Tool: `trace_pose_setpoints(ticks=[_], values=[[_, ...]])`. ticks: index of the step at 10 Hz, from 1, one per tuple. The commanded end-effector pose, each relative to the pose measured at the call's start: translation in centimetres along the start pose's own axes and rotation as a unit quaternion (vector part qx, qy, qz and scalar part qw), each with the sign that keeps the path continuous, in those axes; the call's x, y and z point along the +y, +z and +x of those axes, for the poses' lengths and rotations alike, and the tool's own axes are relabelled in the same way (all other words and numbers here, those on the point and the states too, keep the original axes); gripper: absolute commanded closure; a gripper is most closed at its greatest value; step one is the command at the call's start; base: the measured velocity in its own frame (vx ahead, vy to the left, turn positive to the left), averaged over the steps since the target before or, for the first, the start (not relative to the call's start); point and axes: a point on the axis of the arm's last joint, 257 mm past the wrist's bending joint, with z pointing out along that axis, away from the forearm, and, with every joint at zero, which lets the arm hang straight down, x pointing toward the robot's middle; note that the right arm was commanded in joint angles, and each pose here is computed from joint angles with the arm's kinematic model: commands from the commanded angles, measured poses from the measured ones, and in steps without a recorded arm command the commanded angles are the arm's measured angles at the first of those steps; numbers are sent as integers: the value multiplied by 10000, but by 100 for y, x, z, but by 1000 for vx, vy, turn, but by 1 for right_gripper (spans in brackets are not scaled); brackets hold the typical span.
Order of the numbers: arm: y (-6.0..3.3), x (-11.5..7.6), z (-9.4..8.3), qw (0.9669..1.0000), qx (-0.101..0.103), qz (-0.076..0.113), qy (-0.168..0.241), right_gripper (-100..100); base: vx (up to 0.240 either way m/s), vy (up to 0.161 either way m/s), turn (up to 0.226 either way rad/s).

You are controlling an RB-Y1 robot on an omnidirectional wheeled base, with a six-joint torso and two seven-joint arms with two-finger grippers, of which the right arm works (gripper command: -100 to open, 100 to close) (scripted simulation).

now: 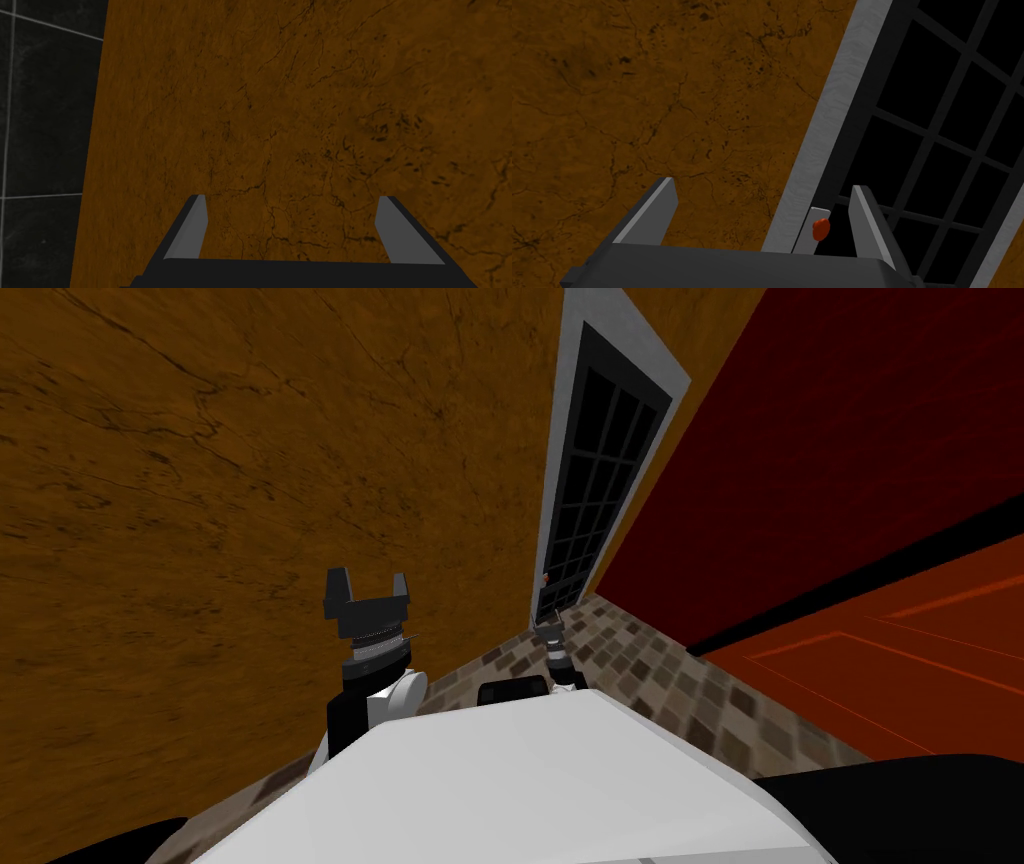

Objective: Pull the door open

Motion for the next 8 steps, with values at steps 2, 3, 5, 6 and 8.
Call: trace_pose_setpoints(ticks=[2, 3, 5, 6, 8], values=[[-117, -33, -177, 9993, -182, 55, 336, -100, 69, -70, 122], [-170, -45, -243, 9986, -256, 75, 449, -100, 83, -64, 154], [-280, -59, -374, 9969, -407, 109, 659, -100, 76, -65, 144], [-335, -61, -438, 9959, -481, 122, 754, -100, 59, -71, 102], [-448, -56, -565, 9936, -630, 140, 930, -100, 79, -68, 139]])
